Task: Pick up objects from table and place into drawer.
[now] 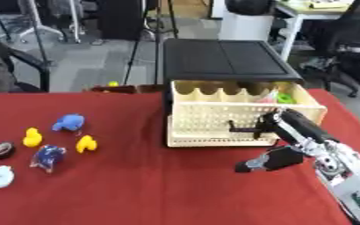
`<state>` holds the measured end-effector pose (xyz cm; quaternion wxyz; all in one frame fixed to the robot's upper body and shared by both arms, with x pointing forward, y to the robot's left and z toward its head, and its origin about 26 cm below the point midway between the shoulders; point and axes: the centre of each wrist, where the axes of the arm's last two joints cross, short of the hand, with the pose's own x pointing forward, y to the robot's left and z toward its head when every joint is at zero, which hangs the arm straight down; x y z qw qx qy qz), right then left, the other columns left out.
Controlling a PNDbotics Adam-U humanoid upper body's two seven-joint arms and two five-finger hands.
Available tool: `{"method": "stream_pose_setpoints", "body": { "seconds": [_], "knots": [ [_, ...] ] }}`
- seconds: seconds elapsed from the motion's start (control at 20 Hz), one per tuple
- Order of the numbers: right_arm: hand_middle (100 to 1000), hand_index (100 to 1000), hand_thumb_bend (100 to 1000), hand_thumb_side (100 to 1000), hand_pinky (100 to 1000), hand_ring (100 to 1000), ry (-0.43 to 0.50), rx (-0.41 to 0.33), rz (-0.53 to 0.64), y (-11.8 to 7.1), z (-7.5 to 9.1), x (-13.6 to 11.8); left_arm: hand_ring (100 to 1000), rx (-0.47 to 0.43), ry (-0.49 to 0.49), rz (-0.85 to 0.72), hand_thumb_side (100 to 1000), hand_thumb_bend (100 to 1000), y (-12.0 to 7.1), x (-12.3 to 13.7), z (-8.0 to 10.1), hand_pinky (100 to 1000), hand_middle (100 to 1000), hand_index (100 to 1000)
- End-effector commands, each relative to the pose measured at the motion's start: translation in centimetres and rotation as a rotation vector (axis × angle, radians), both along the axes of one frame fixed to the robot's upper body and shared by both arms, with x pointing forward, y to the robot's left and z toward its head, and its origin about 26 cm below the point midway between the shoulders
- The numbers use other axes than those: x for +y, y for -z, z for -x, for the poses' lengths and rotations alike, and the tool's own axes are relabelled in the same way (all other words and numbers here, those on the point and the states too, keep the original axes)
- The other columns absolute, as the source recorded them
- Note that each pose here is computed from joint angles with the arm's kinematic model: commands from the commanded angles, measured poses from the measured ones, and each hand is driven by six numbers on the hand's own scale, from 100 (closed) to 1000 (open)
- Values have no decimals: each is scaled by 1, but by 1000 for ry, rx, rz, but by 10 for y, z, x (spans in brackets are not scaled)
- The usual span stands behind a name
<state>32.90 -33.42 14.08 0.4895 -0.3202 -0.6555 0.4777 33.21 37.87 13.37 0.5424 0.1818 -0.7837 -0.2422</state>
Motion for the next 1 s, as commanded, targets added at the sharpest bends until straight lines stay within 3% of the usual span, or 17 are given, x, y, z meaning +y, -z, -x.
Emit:
{"method": "stream_pose_setpoints", "body": {
  "seconds": [0.05, 0.6, 1.0],
  "knots": [
    [110, 730, 1000, 594, 100, 100, 2, -66, 46, -20, -1, -2, 655, -32, -5, -30, 966, 217, -15, 6, 1, 707, 634, 788],
    [112, 730, 1000, 582, 100, 100, -42, -77, 52, -31, -5, 6, 655, -29, -1, -31, 967, 217, -15, 6, 1, 707, 634, 788],
    [109, 728, 1000, 634, 100, 100, -78, -125, 29, -50, -5, 12, 655, -25, 0, -36, 969, 216, -14, 6, 1, 708, 634, 788]
  ]
}}
